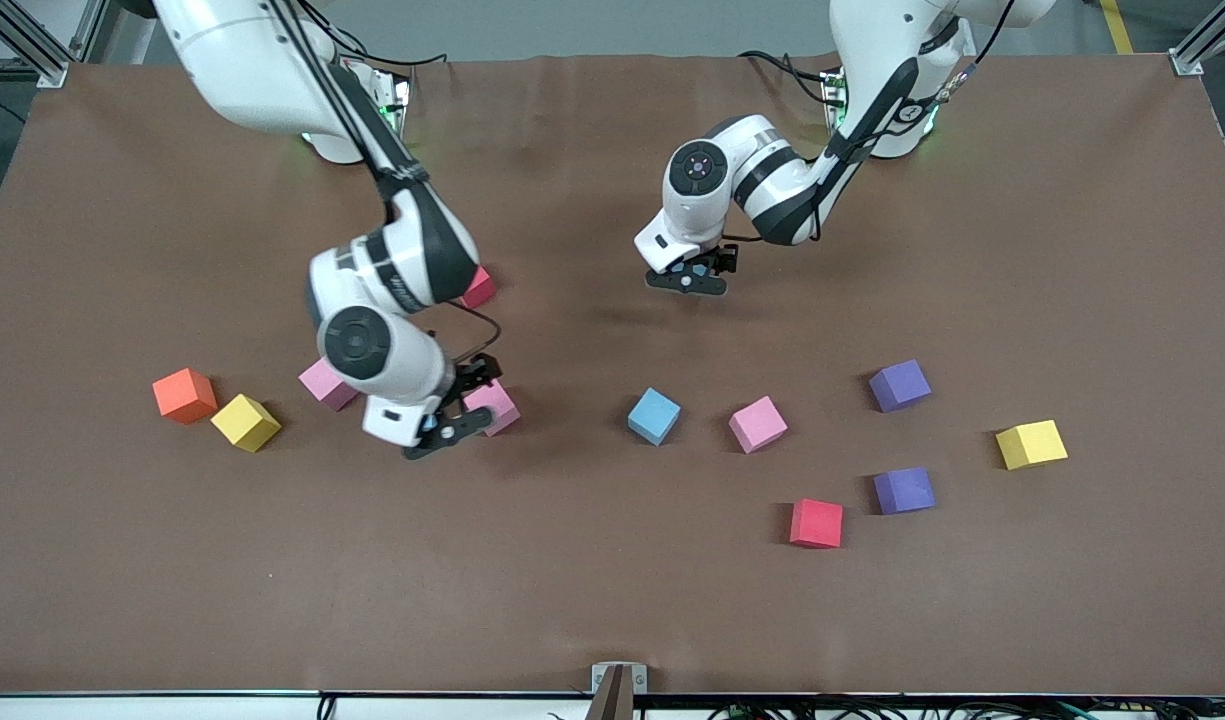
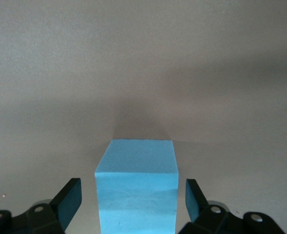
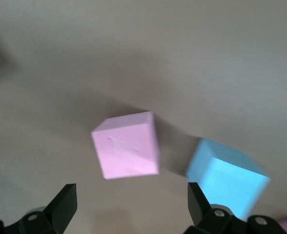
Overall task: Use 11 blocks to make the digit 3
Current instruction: 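Grasp the blue cube with the left gripper while the right gripper grasps pink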
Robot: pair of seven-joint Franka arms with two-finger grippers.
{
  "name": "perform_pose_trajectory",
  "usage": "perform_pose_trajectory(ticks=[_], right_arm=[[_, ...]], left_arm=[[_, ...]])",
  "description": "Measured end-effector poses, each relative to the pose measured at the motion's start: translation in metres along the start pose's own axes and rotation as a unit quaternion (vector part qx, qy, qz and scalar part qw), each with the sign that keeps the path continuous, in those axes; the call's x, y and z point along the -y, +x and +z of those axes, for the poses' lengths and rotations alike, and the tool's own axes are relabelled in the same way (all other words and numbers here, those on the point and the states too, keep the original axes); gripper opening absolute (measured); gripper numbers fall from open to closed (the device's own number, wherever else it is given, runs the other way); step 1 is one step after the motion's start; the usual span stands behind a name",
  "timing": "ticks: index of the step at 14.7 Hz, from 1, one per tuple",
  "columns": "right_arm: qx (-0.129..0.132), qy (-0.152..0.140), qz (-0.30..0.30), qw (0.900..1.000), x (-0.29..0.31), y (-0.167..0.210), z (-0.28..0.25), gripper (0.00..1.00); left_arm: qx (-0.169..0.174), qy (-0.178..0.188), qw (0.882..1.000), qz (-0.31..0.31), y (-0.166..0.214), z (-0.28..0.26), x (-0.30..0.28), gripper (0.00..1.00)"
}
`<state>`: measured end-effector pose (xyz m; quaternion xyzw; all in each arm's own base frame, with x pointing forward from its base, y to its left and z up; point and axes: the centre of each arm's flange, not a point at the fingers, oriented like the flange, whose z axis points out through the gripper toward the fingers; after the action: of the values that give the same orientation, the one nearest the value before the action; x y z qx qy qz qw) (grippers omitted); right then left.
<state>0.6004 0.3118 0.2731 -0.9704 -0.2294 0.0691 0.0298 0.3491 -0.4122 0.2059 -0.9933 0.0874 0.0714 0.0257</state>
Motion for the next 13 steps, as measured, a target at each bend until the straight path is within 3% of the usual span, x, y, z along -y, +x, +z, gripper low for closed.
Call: perform_pose_trajectory(ticks=[4,7,13], right_arm=[[-0.002,-0.005,-0.002,1.000,0.003,0.008,0.036,1.00],[-0.005,-0.005,-0.001,1.000,0.002,0.011,0.042,1.00],[-0.009,-0.006,-0.009,1.000,0.011,0.012,0.045,1.00]], left_arm=[[0.002,-0.001,1.000,-0.005,0.000,0.002,-0.002,0.58],[-0.005,-0.009,0.999,-0.035,-0.002,-0.006,-0.016,0.53],[-0.024,-0.048,0.996,-0.068,-0.010,-0.032,-0.090,0.53]])
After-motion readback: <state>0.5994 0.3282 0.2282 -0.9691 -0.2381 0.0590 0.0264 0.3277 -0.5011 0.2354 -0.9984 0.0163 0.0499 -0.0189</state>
